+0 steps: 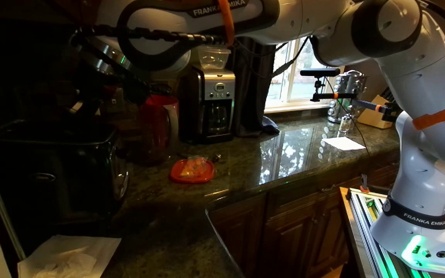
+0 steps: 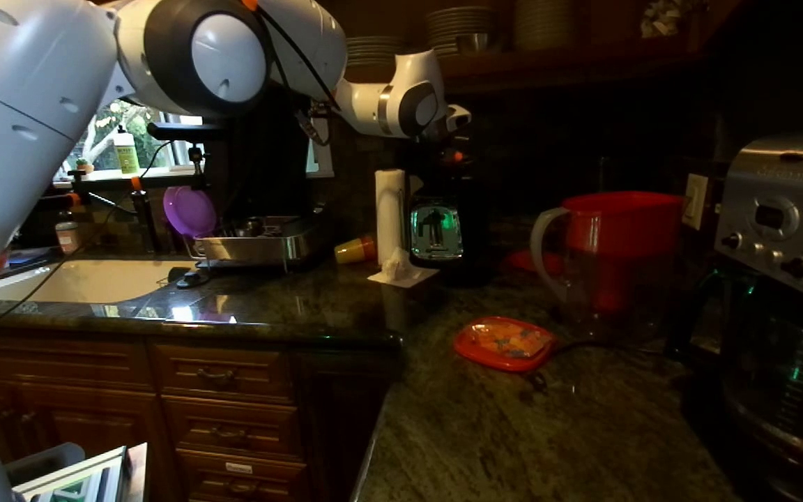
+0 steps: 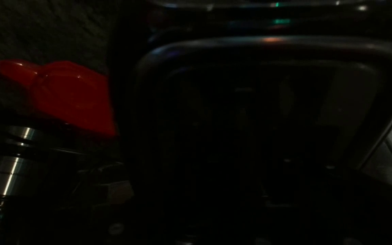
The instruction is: Move the toaster to the left of the counter
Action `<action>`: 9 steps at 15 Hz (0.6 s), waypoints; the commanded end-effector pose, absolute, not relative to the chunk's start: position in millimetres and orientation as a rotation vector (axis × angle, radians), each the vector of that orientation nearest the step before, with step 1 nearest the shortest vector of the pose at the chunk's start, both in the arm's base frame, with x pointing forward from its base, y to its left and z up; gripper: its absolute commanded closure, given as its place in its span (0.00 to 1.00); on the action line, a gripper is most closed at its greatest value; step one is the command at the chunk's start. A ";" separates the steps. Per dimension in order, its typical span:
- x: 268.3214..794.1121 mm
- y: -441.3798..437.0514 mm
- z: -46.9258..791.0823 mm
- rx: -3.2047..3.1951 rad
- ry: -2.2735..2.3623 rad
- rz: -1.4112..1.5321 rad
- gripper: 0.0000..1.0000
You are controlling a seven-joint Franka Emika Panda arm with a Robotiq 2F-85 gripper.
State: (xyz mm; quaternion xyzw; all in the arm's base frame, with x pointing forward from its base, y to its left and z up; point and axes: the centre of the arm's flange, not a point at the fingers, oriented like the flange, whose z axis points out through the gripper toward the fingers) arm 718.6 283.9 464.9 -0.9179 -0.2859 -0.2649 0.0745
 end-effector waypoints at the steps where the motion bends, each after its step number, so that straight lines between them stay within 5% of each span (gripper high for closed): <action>1: 651.6 265.4 493.8 -2.731 -0.768 -0.828 0.96; 9: 576.9 248.1 496.9 -2.797 -0.672 -0.695 0.96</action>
